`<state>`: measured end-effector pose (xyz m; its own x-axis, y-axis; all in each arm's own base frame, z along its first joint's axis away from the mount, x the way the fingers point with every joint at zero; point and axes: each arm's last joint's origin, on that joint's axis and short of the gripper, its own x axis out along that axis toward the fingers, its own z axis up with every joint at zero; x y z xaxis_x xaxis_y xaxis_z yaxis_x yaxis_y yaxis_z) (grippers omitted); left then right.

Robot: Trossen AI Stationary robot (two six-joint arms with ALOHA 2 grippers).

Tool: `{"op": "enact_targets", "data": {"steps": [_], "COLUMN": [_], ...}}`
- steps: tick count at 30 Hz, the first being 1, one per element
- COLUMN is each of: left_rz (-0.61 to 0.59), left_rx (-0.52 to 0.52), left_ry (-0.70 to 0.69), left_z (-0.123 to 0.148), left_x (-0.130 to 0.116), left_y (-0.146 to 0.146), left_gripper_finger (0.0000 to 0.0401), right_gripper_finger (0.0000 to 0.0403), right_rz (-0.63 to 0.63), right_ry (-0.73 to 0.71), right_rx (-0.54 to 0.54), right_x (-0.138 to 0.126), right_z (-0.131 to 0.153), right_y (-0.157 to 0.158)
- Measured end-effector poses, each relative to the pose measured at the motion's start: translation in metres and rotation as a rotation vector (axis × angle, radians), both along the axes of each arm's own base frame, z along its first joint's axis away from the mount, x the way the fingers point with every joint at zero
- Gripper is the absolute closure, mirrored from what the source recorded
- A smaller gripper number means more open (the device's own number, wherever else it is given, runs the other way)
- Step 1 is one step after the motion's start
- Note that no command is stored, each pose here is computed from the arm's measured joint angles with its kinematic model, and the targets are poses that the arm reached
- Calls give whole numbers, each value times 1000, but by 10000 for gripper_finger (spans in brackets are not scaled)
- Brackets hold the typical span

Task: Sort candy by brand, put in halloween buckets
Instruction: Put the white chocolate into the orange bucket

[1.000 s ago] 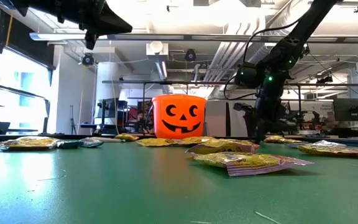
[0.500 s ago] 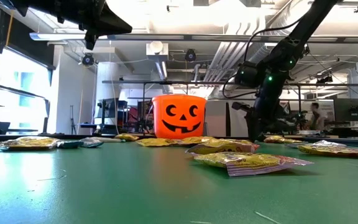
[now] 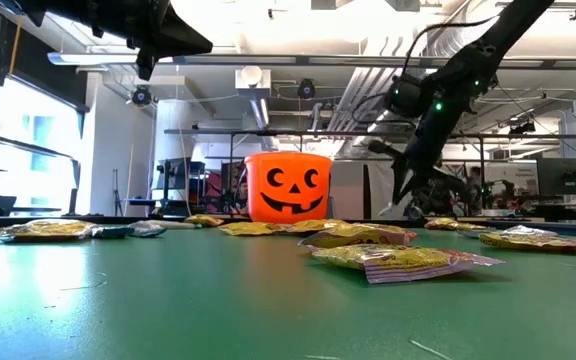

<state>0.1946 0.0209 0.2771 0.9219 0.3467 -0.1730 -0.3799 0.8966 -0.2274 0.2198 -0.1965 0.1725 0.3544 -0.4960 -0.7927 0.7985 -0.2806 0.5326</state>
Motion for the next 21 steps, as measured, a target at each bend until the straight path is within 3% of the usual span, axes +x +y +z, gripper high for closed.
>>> {"op": "enact_targets", "data": {"steps": [13, 17, 21], "left_rz": [0, 1, 1], "left_rx": [-1, -1, -1], "left_ry": [-1, -1, -1], "left_z": [0, 0, 0], "left_x": [0, 0, 0], "left_y": [0, 0, 0], "left_gripper_finger": [401, 401, 401], "right_gripper_finger": [402, 402, 403], "right_rz": [188, 234, 281], "right_ry": [-214, -313, -316], "right_rx": [-319, -396, -476], "right_x": [4, 17, 38], "right_z": [65, 87, 115], "right_y": [12, 23, 27]}}
